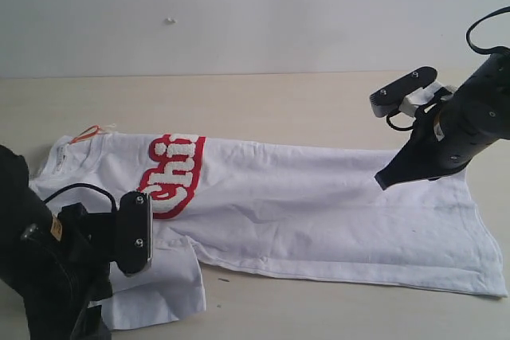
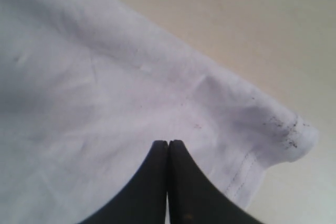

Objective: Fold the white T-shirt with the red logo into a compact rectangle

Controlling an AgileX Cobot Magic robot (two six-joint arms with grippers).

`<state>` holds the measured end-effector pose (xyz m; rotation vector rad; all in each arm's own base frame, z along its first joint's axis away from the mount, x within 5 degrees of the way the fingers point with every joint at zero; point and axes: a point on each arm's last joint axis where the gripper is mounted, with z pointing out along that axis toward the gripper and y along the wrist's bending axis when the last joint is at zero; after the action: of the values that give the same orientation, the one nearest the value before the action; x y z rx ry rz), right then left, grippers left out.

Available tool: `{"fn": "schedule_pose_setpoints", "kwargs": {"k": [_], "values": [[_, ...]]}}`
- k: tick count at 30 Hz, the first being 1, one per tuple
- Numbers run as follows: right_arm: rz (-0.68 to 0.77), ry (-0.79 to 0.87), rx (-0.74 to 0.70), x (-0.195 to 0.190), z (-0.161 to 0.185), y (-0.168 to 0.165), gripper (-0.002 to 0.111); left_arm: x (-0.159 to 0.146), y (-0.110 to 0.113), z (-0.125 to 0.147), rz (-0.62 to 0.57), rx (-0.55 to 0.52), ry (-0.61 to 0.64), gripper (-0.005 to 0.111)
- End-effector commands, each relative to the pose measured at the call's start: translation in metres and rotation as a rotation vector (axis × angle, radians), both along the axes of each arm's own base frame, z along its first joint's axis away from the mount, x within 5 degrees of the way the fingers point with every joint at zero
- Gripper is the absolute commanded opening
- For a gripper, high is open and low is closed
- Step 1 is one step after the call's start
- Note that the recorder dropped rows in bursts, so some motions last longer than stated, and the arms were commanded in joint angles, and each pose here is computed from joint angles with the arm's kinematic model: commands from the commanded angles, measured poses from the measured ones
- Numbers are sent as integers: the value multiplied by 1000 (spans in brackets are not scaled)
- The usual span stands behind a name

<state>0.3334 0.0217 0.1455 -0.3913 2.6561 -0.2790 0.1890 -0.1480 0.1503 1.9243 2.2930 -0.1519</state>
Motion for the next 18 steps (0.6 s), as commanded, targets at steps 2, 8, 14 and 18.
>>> {"fn": "schedule_pose_setpoints", "kwargs": {"k": [2,8,14,18], "values": [[3,-8,0,-1,3,1,0,-12,-10,4,-95,-102,91,49],[2,-5,-2,-1,3,0,0,0,-10,-21,-143,-33,38,49],[2,-5,-2,-1,3,0,0,10,-13,-33,-126,-36,-21,49],[2,-5,-2,-1,3,0,0,12,-13,-38,-136,-17,-33,49]]}}
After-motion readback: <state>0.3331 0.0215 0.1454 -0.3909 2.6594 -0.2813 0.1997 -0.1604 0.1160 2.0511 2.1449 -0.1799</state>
